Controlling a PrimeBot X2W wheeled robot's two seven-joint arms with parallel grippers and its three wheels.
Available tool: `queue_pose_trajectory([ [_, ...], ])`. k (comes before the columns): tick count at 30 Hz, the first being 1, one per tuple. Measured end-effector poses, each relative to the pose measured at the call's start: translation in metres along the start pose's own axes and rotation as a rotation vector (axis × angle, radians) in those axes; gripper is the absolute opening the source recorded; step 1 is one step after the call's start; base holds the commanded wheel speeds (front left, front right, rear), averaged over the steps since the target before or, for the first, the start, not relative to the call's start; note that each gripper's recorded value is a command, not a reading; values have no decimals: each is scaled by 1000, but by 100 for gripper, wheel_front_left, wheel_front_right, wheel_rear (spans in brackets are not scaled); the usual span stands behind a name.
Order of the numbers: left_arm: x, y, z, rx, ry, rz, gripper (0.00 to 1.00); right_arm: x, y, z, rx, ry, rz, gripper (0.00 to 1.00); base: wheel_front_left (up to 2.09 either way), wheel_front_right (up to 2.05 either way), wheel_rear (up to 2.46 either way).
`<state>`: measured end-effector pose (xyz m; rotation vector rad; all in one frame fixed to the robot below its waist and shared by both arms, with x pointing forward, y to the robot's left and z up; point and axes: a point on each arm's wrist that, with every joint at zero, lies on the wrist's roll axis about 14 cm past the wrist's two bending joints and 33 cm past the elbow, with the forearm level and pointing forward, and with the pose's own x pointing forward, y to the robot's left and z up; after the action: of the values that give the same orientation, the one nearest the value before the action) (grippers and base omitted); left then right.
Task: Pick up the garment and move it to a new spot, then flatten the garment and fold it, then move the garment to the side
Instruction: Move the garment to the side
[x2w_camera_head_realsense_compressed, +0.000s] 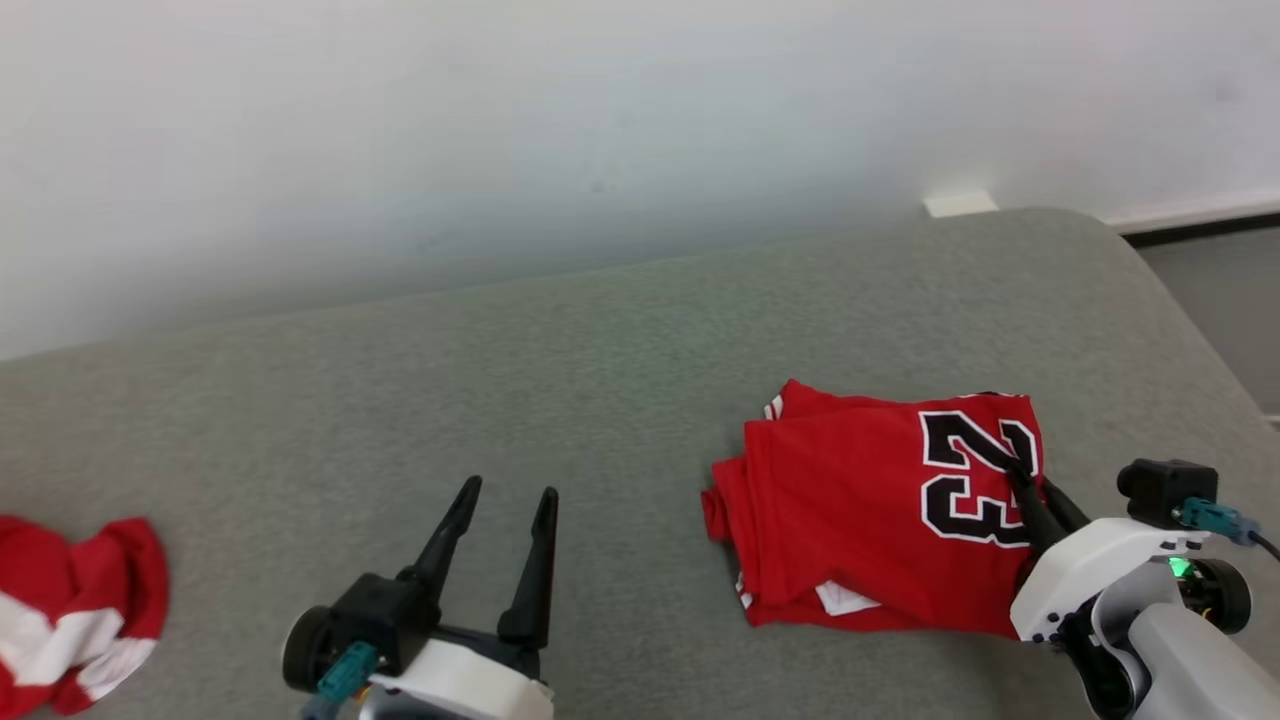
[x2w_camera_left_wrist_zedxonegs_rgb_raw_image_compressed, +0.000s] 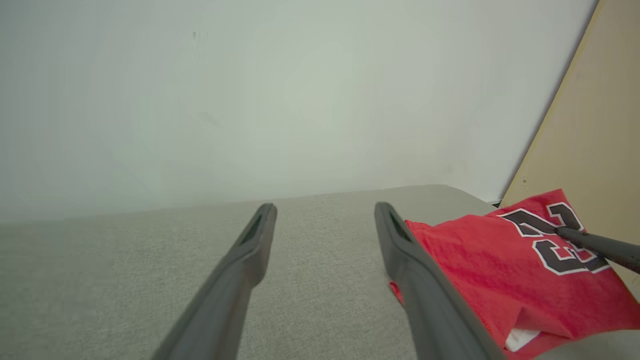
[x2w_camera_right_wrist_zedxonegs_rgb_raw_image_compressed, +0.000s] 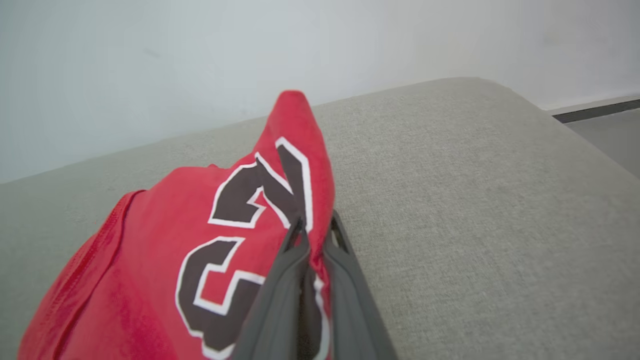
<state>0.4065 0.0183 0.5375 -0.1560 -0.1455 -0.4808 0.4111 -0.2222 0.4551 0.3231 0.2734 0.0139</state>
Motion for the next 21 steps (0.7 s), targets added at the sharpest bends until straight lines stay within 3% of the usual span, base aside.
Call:
queue_pose_trajectory([
  [5,16,-34,-12,-52,21,-117,100,-18,-37,7,21,-40,-92,0,0,0,0],
  [10,23,-52,-25,-78,52,-176,100,-24,-50,5,51,-52,-129,0,0,0,0],
  [15,30,-51,-29,-75,52,-184,100,-15,-53,9,57,-71,-135,0,0,0,0],
  [21,41,-35,-41,-60,60,-164,100,22,-53,39,4,-101,-112,0,0,0,0],
])
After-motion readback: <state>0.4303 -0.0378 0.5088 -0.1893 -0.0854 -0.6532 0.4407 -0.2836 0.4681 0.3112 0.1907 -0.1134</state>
